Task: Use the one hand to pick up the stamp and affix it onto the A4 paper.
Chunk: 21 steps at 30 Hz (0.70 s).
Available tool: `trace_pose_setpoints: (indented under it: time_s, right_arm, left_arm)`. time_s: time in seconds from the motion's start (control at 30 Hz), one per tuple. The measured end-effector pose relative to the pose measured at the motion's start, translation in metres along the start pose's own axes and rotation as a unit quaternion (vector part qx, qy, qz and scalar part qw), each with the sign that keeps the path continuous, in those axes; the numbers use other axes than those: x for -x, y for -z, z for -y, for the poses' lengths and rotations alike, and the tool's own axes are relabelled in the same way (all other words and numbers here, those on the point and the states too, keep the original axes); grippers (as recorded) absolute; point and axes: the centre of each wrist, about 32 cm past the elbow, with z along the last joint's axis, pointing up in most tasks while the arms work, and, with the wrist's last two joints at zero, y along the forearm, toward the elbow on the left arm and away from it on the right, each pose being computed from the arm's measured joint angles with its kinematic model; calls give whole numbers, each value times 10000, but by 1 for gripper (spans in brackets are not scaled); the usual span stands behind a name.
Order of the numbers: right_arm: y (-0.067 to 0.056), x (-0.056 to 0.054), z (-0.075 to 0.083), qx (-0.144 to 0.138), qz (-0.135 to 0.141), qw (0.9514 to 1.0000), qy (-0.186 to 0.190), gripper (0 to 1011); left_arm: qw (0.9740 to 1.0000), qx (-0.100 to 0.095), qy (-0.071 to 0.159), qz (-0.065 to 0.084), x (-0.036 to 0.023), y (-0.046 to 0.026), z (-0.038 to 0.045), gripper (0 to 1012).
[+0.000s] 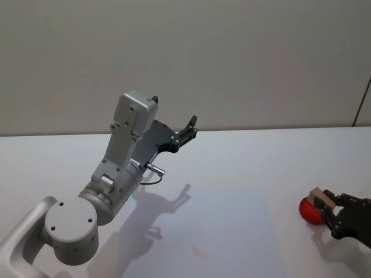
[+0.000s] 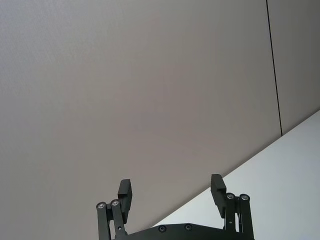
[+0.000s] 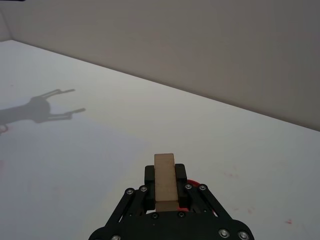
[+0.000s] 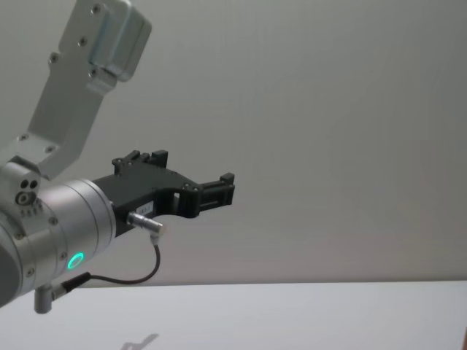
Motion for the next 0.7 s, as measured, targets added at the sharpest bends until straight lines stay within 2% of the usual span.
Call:
trace_pose_setpoints:
  time_s: [0.37,0.7]
  right_arm:
    - [107,-81,13,133,83,9997,195,219]
    - [173,-111,-2,191,117,9993,283,219]
  left_arm:
    - [10000,0,0,0,0,0,0,1001]
    - [10000,0,0,0,0,0,0,1001]
